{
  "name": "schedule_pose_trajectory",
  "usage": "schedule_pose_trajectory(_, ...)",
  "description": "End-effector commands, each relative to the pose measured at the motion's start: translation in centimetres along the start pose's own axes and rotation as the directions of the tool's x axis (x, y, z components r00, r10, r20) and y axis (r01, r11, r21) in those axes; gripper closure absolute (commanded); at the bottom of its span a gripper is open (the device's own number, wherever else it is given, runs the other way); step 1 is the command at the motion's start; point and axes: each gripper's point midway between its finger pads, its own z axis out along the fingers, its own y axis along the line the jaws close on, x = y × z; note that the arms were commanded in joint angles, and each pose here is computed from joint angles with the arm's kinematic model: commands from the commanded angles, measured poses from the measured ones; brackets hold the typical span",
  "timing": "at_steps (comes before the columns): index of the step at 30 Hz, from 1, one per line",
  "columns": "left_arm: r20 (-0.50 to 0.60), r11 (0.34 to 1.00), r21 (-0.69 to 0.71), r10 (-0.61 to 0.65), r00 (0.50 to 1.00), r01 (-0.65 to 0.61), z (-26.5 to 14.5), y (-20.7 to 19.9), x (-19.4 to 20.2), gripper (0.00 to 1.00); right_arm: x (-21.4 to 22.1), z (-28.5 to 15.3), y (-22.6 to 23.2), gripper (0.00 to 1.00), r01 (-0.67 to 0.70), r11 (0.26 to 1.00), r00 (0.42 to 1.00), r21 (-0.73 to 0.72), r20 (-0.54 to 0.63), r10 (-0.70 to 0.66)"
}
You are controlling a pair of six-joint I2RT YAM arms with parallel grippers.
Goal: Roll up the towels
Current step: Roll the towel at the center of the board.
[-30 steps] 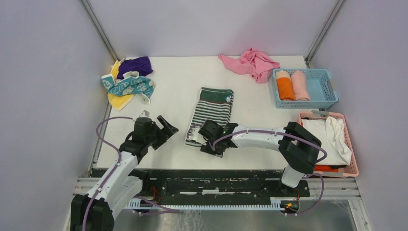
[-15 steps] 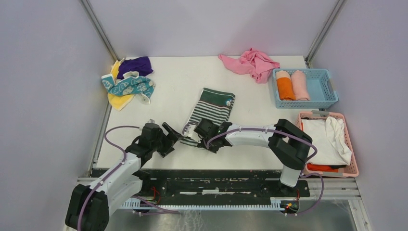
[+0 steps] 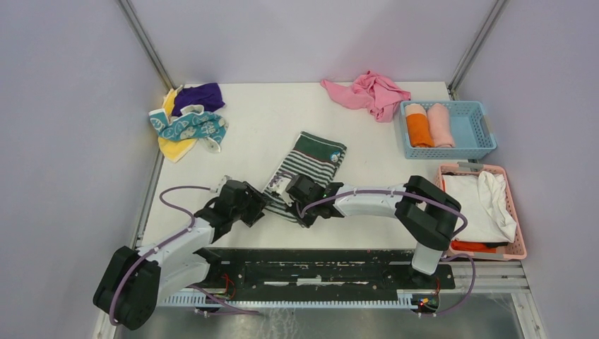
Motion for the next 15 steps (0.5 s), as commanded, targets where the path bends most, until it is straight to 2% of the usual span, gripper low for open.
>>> schedule_pose_trajectory(1,0.114,0.999,-0.022,-0.037,0.993,0.040,0.8,-0.9,-2.3,0.36,-1.1,-0.7,1.4,0.99,-0.049,0.997,0.996,-0.061,0.071,0.054)
schedule_pose_trajectory(3,0.138,0.999,-0.031,-0.020,0.990,0.024,0.9,-1.4,-3.0,0.46,-0.8,-0.6,1.8,0.99,-0.055,0.995,0.996,-0.082,0.062,0.060)
schedule_pose_trajectory(7,0.178,0.995,-0.098,0.018,0.984,-0.001,1.1,-0.8,-4.0,0.56,-0.8,-0.8,2.3,0.99,-0.062,0.991,0.995,-0.121,0.067,0.071)
schedule_pose_trajectory(12,0.183,0.987,-0.156,0.057,0.981,-0.028,1.2,0.0,-4.6,0.76,-1.3,-1.2,2.8,1.00,-0.132,0.963,0.986,-0.236,0.067,0.152)
schedule_pose_trajectory(14,0.184,0.984,-0.175,0.075,0.980,-0.042,1.1,0.2,-5.0,0.77,-1.6,-1.4,2.6,1.00,-0.192,0.937,0.975,-0.293,0.056,0.217)
schedule_pose_trajectory(15,0.182,0.983,-0.180,0.080,0.980,-0.047,1.0,0.3,-5.2,0.73,-1.8,-1.6,2.7,1.00,-0.224,0.916,0.967,-0.332,0.042,0.251)
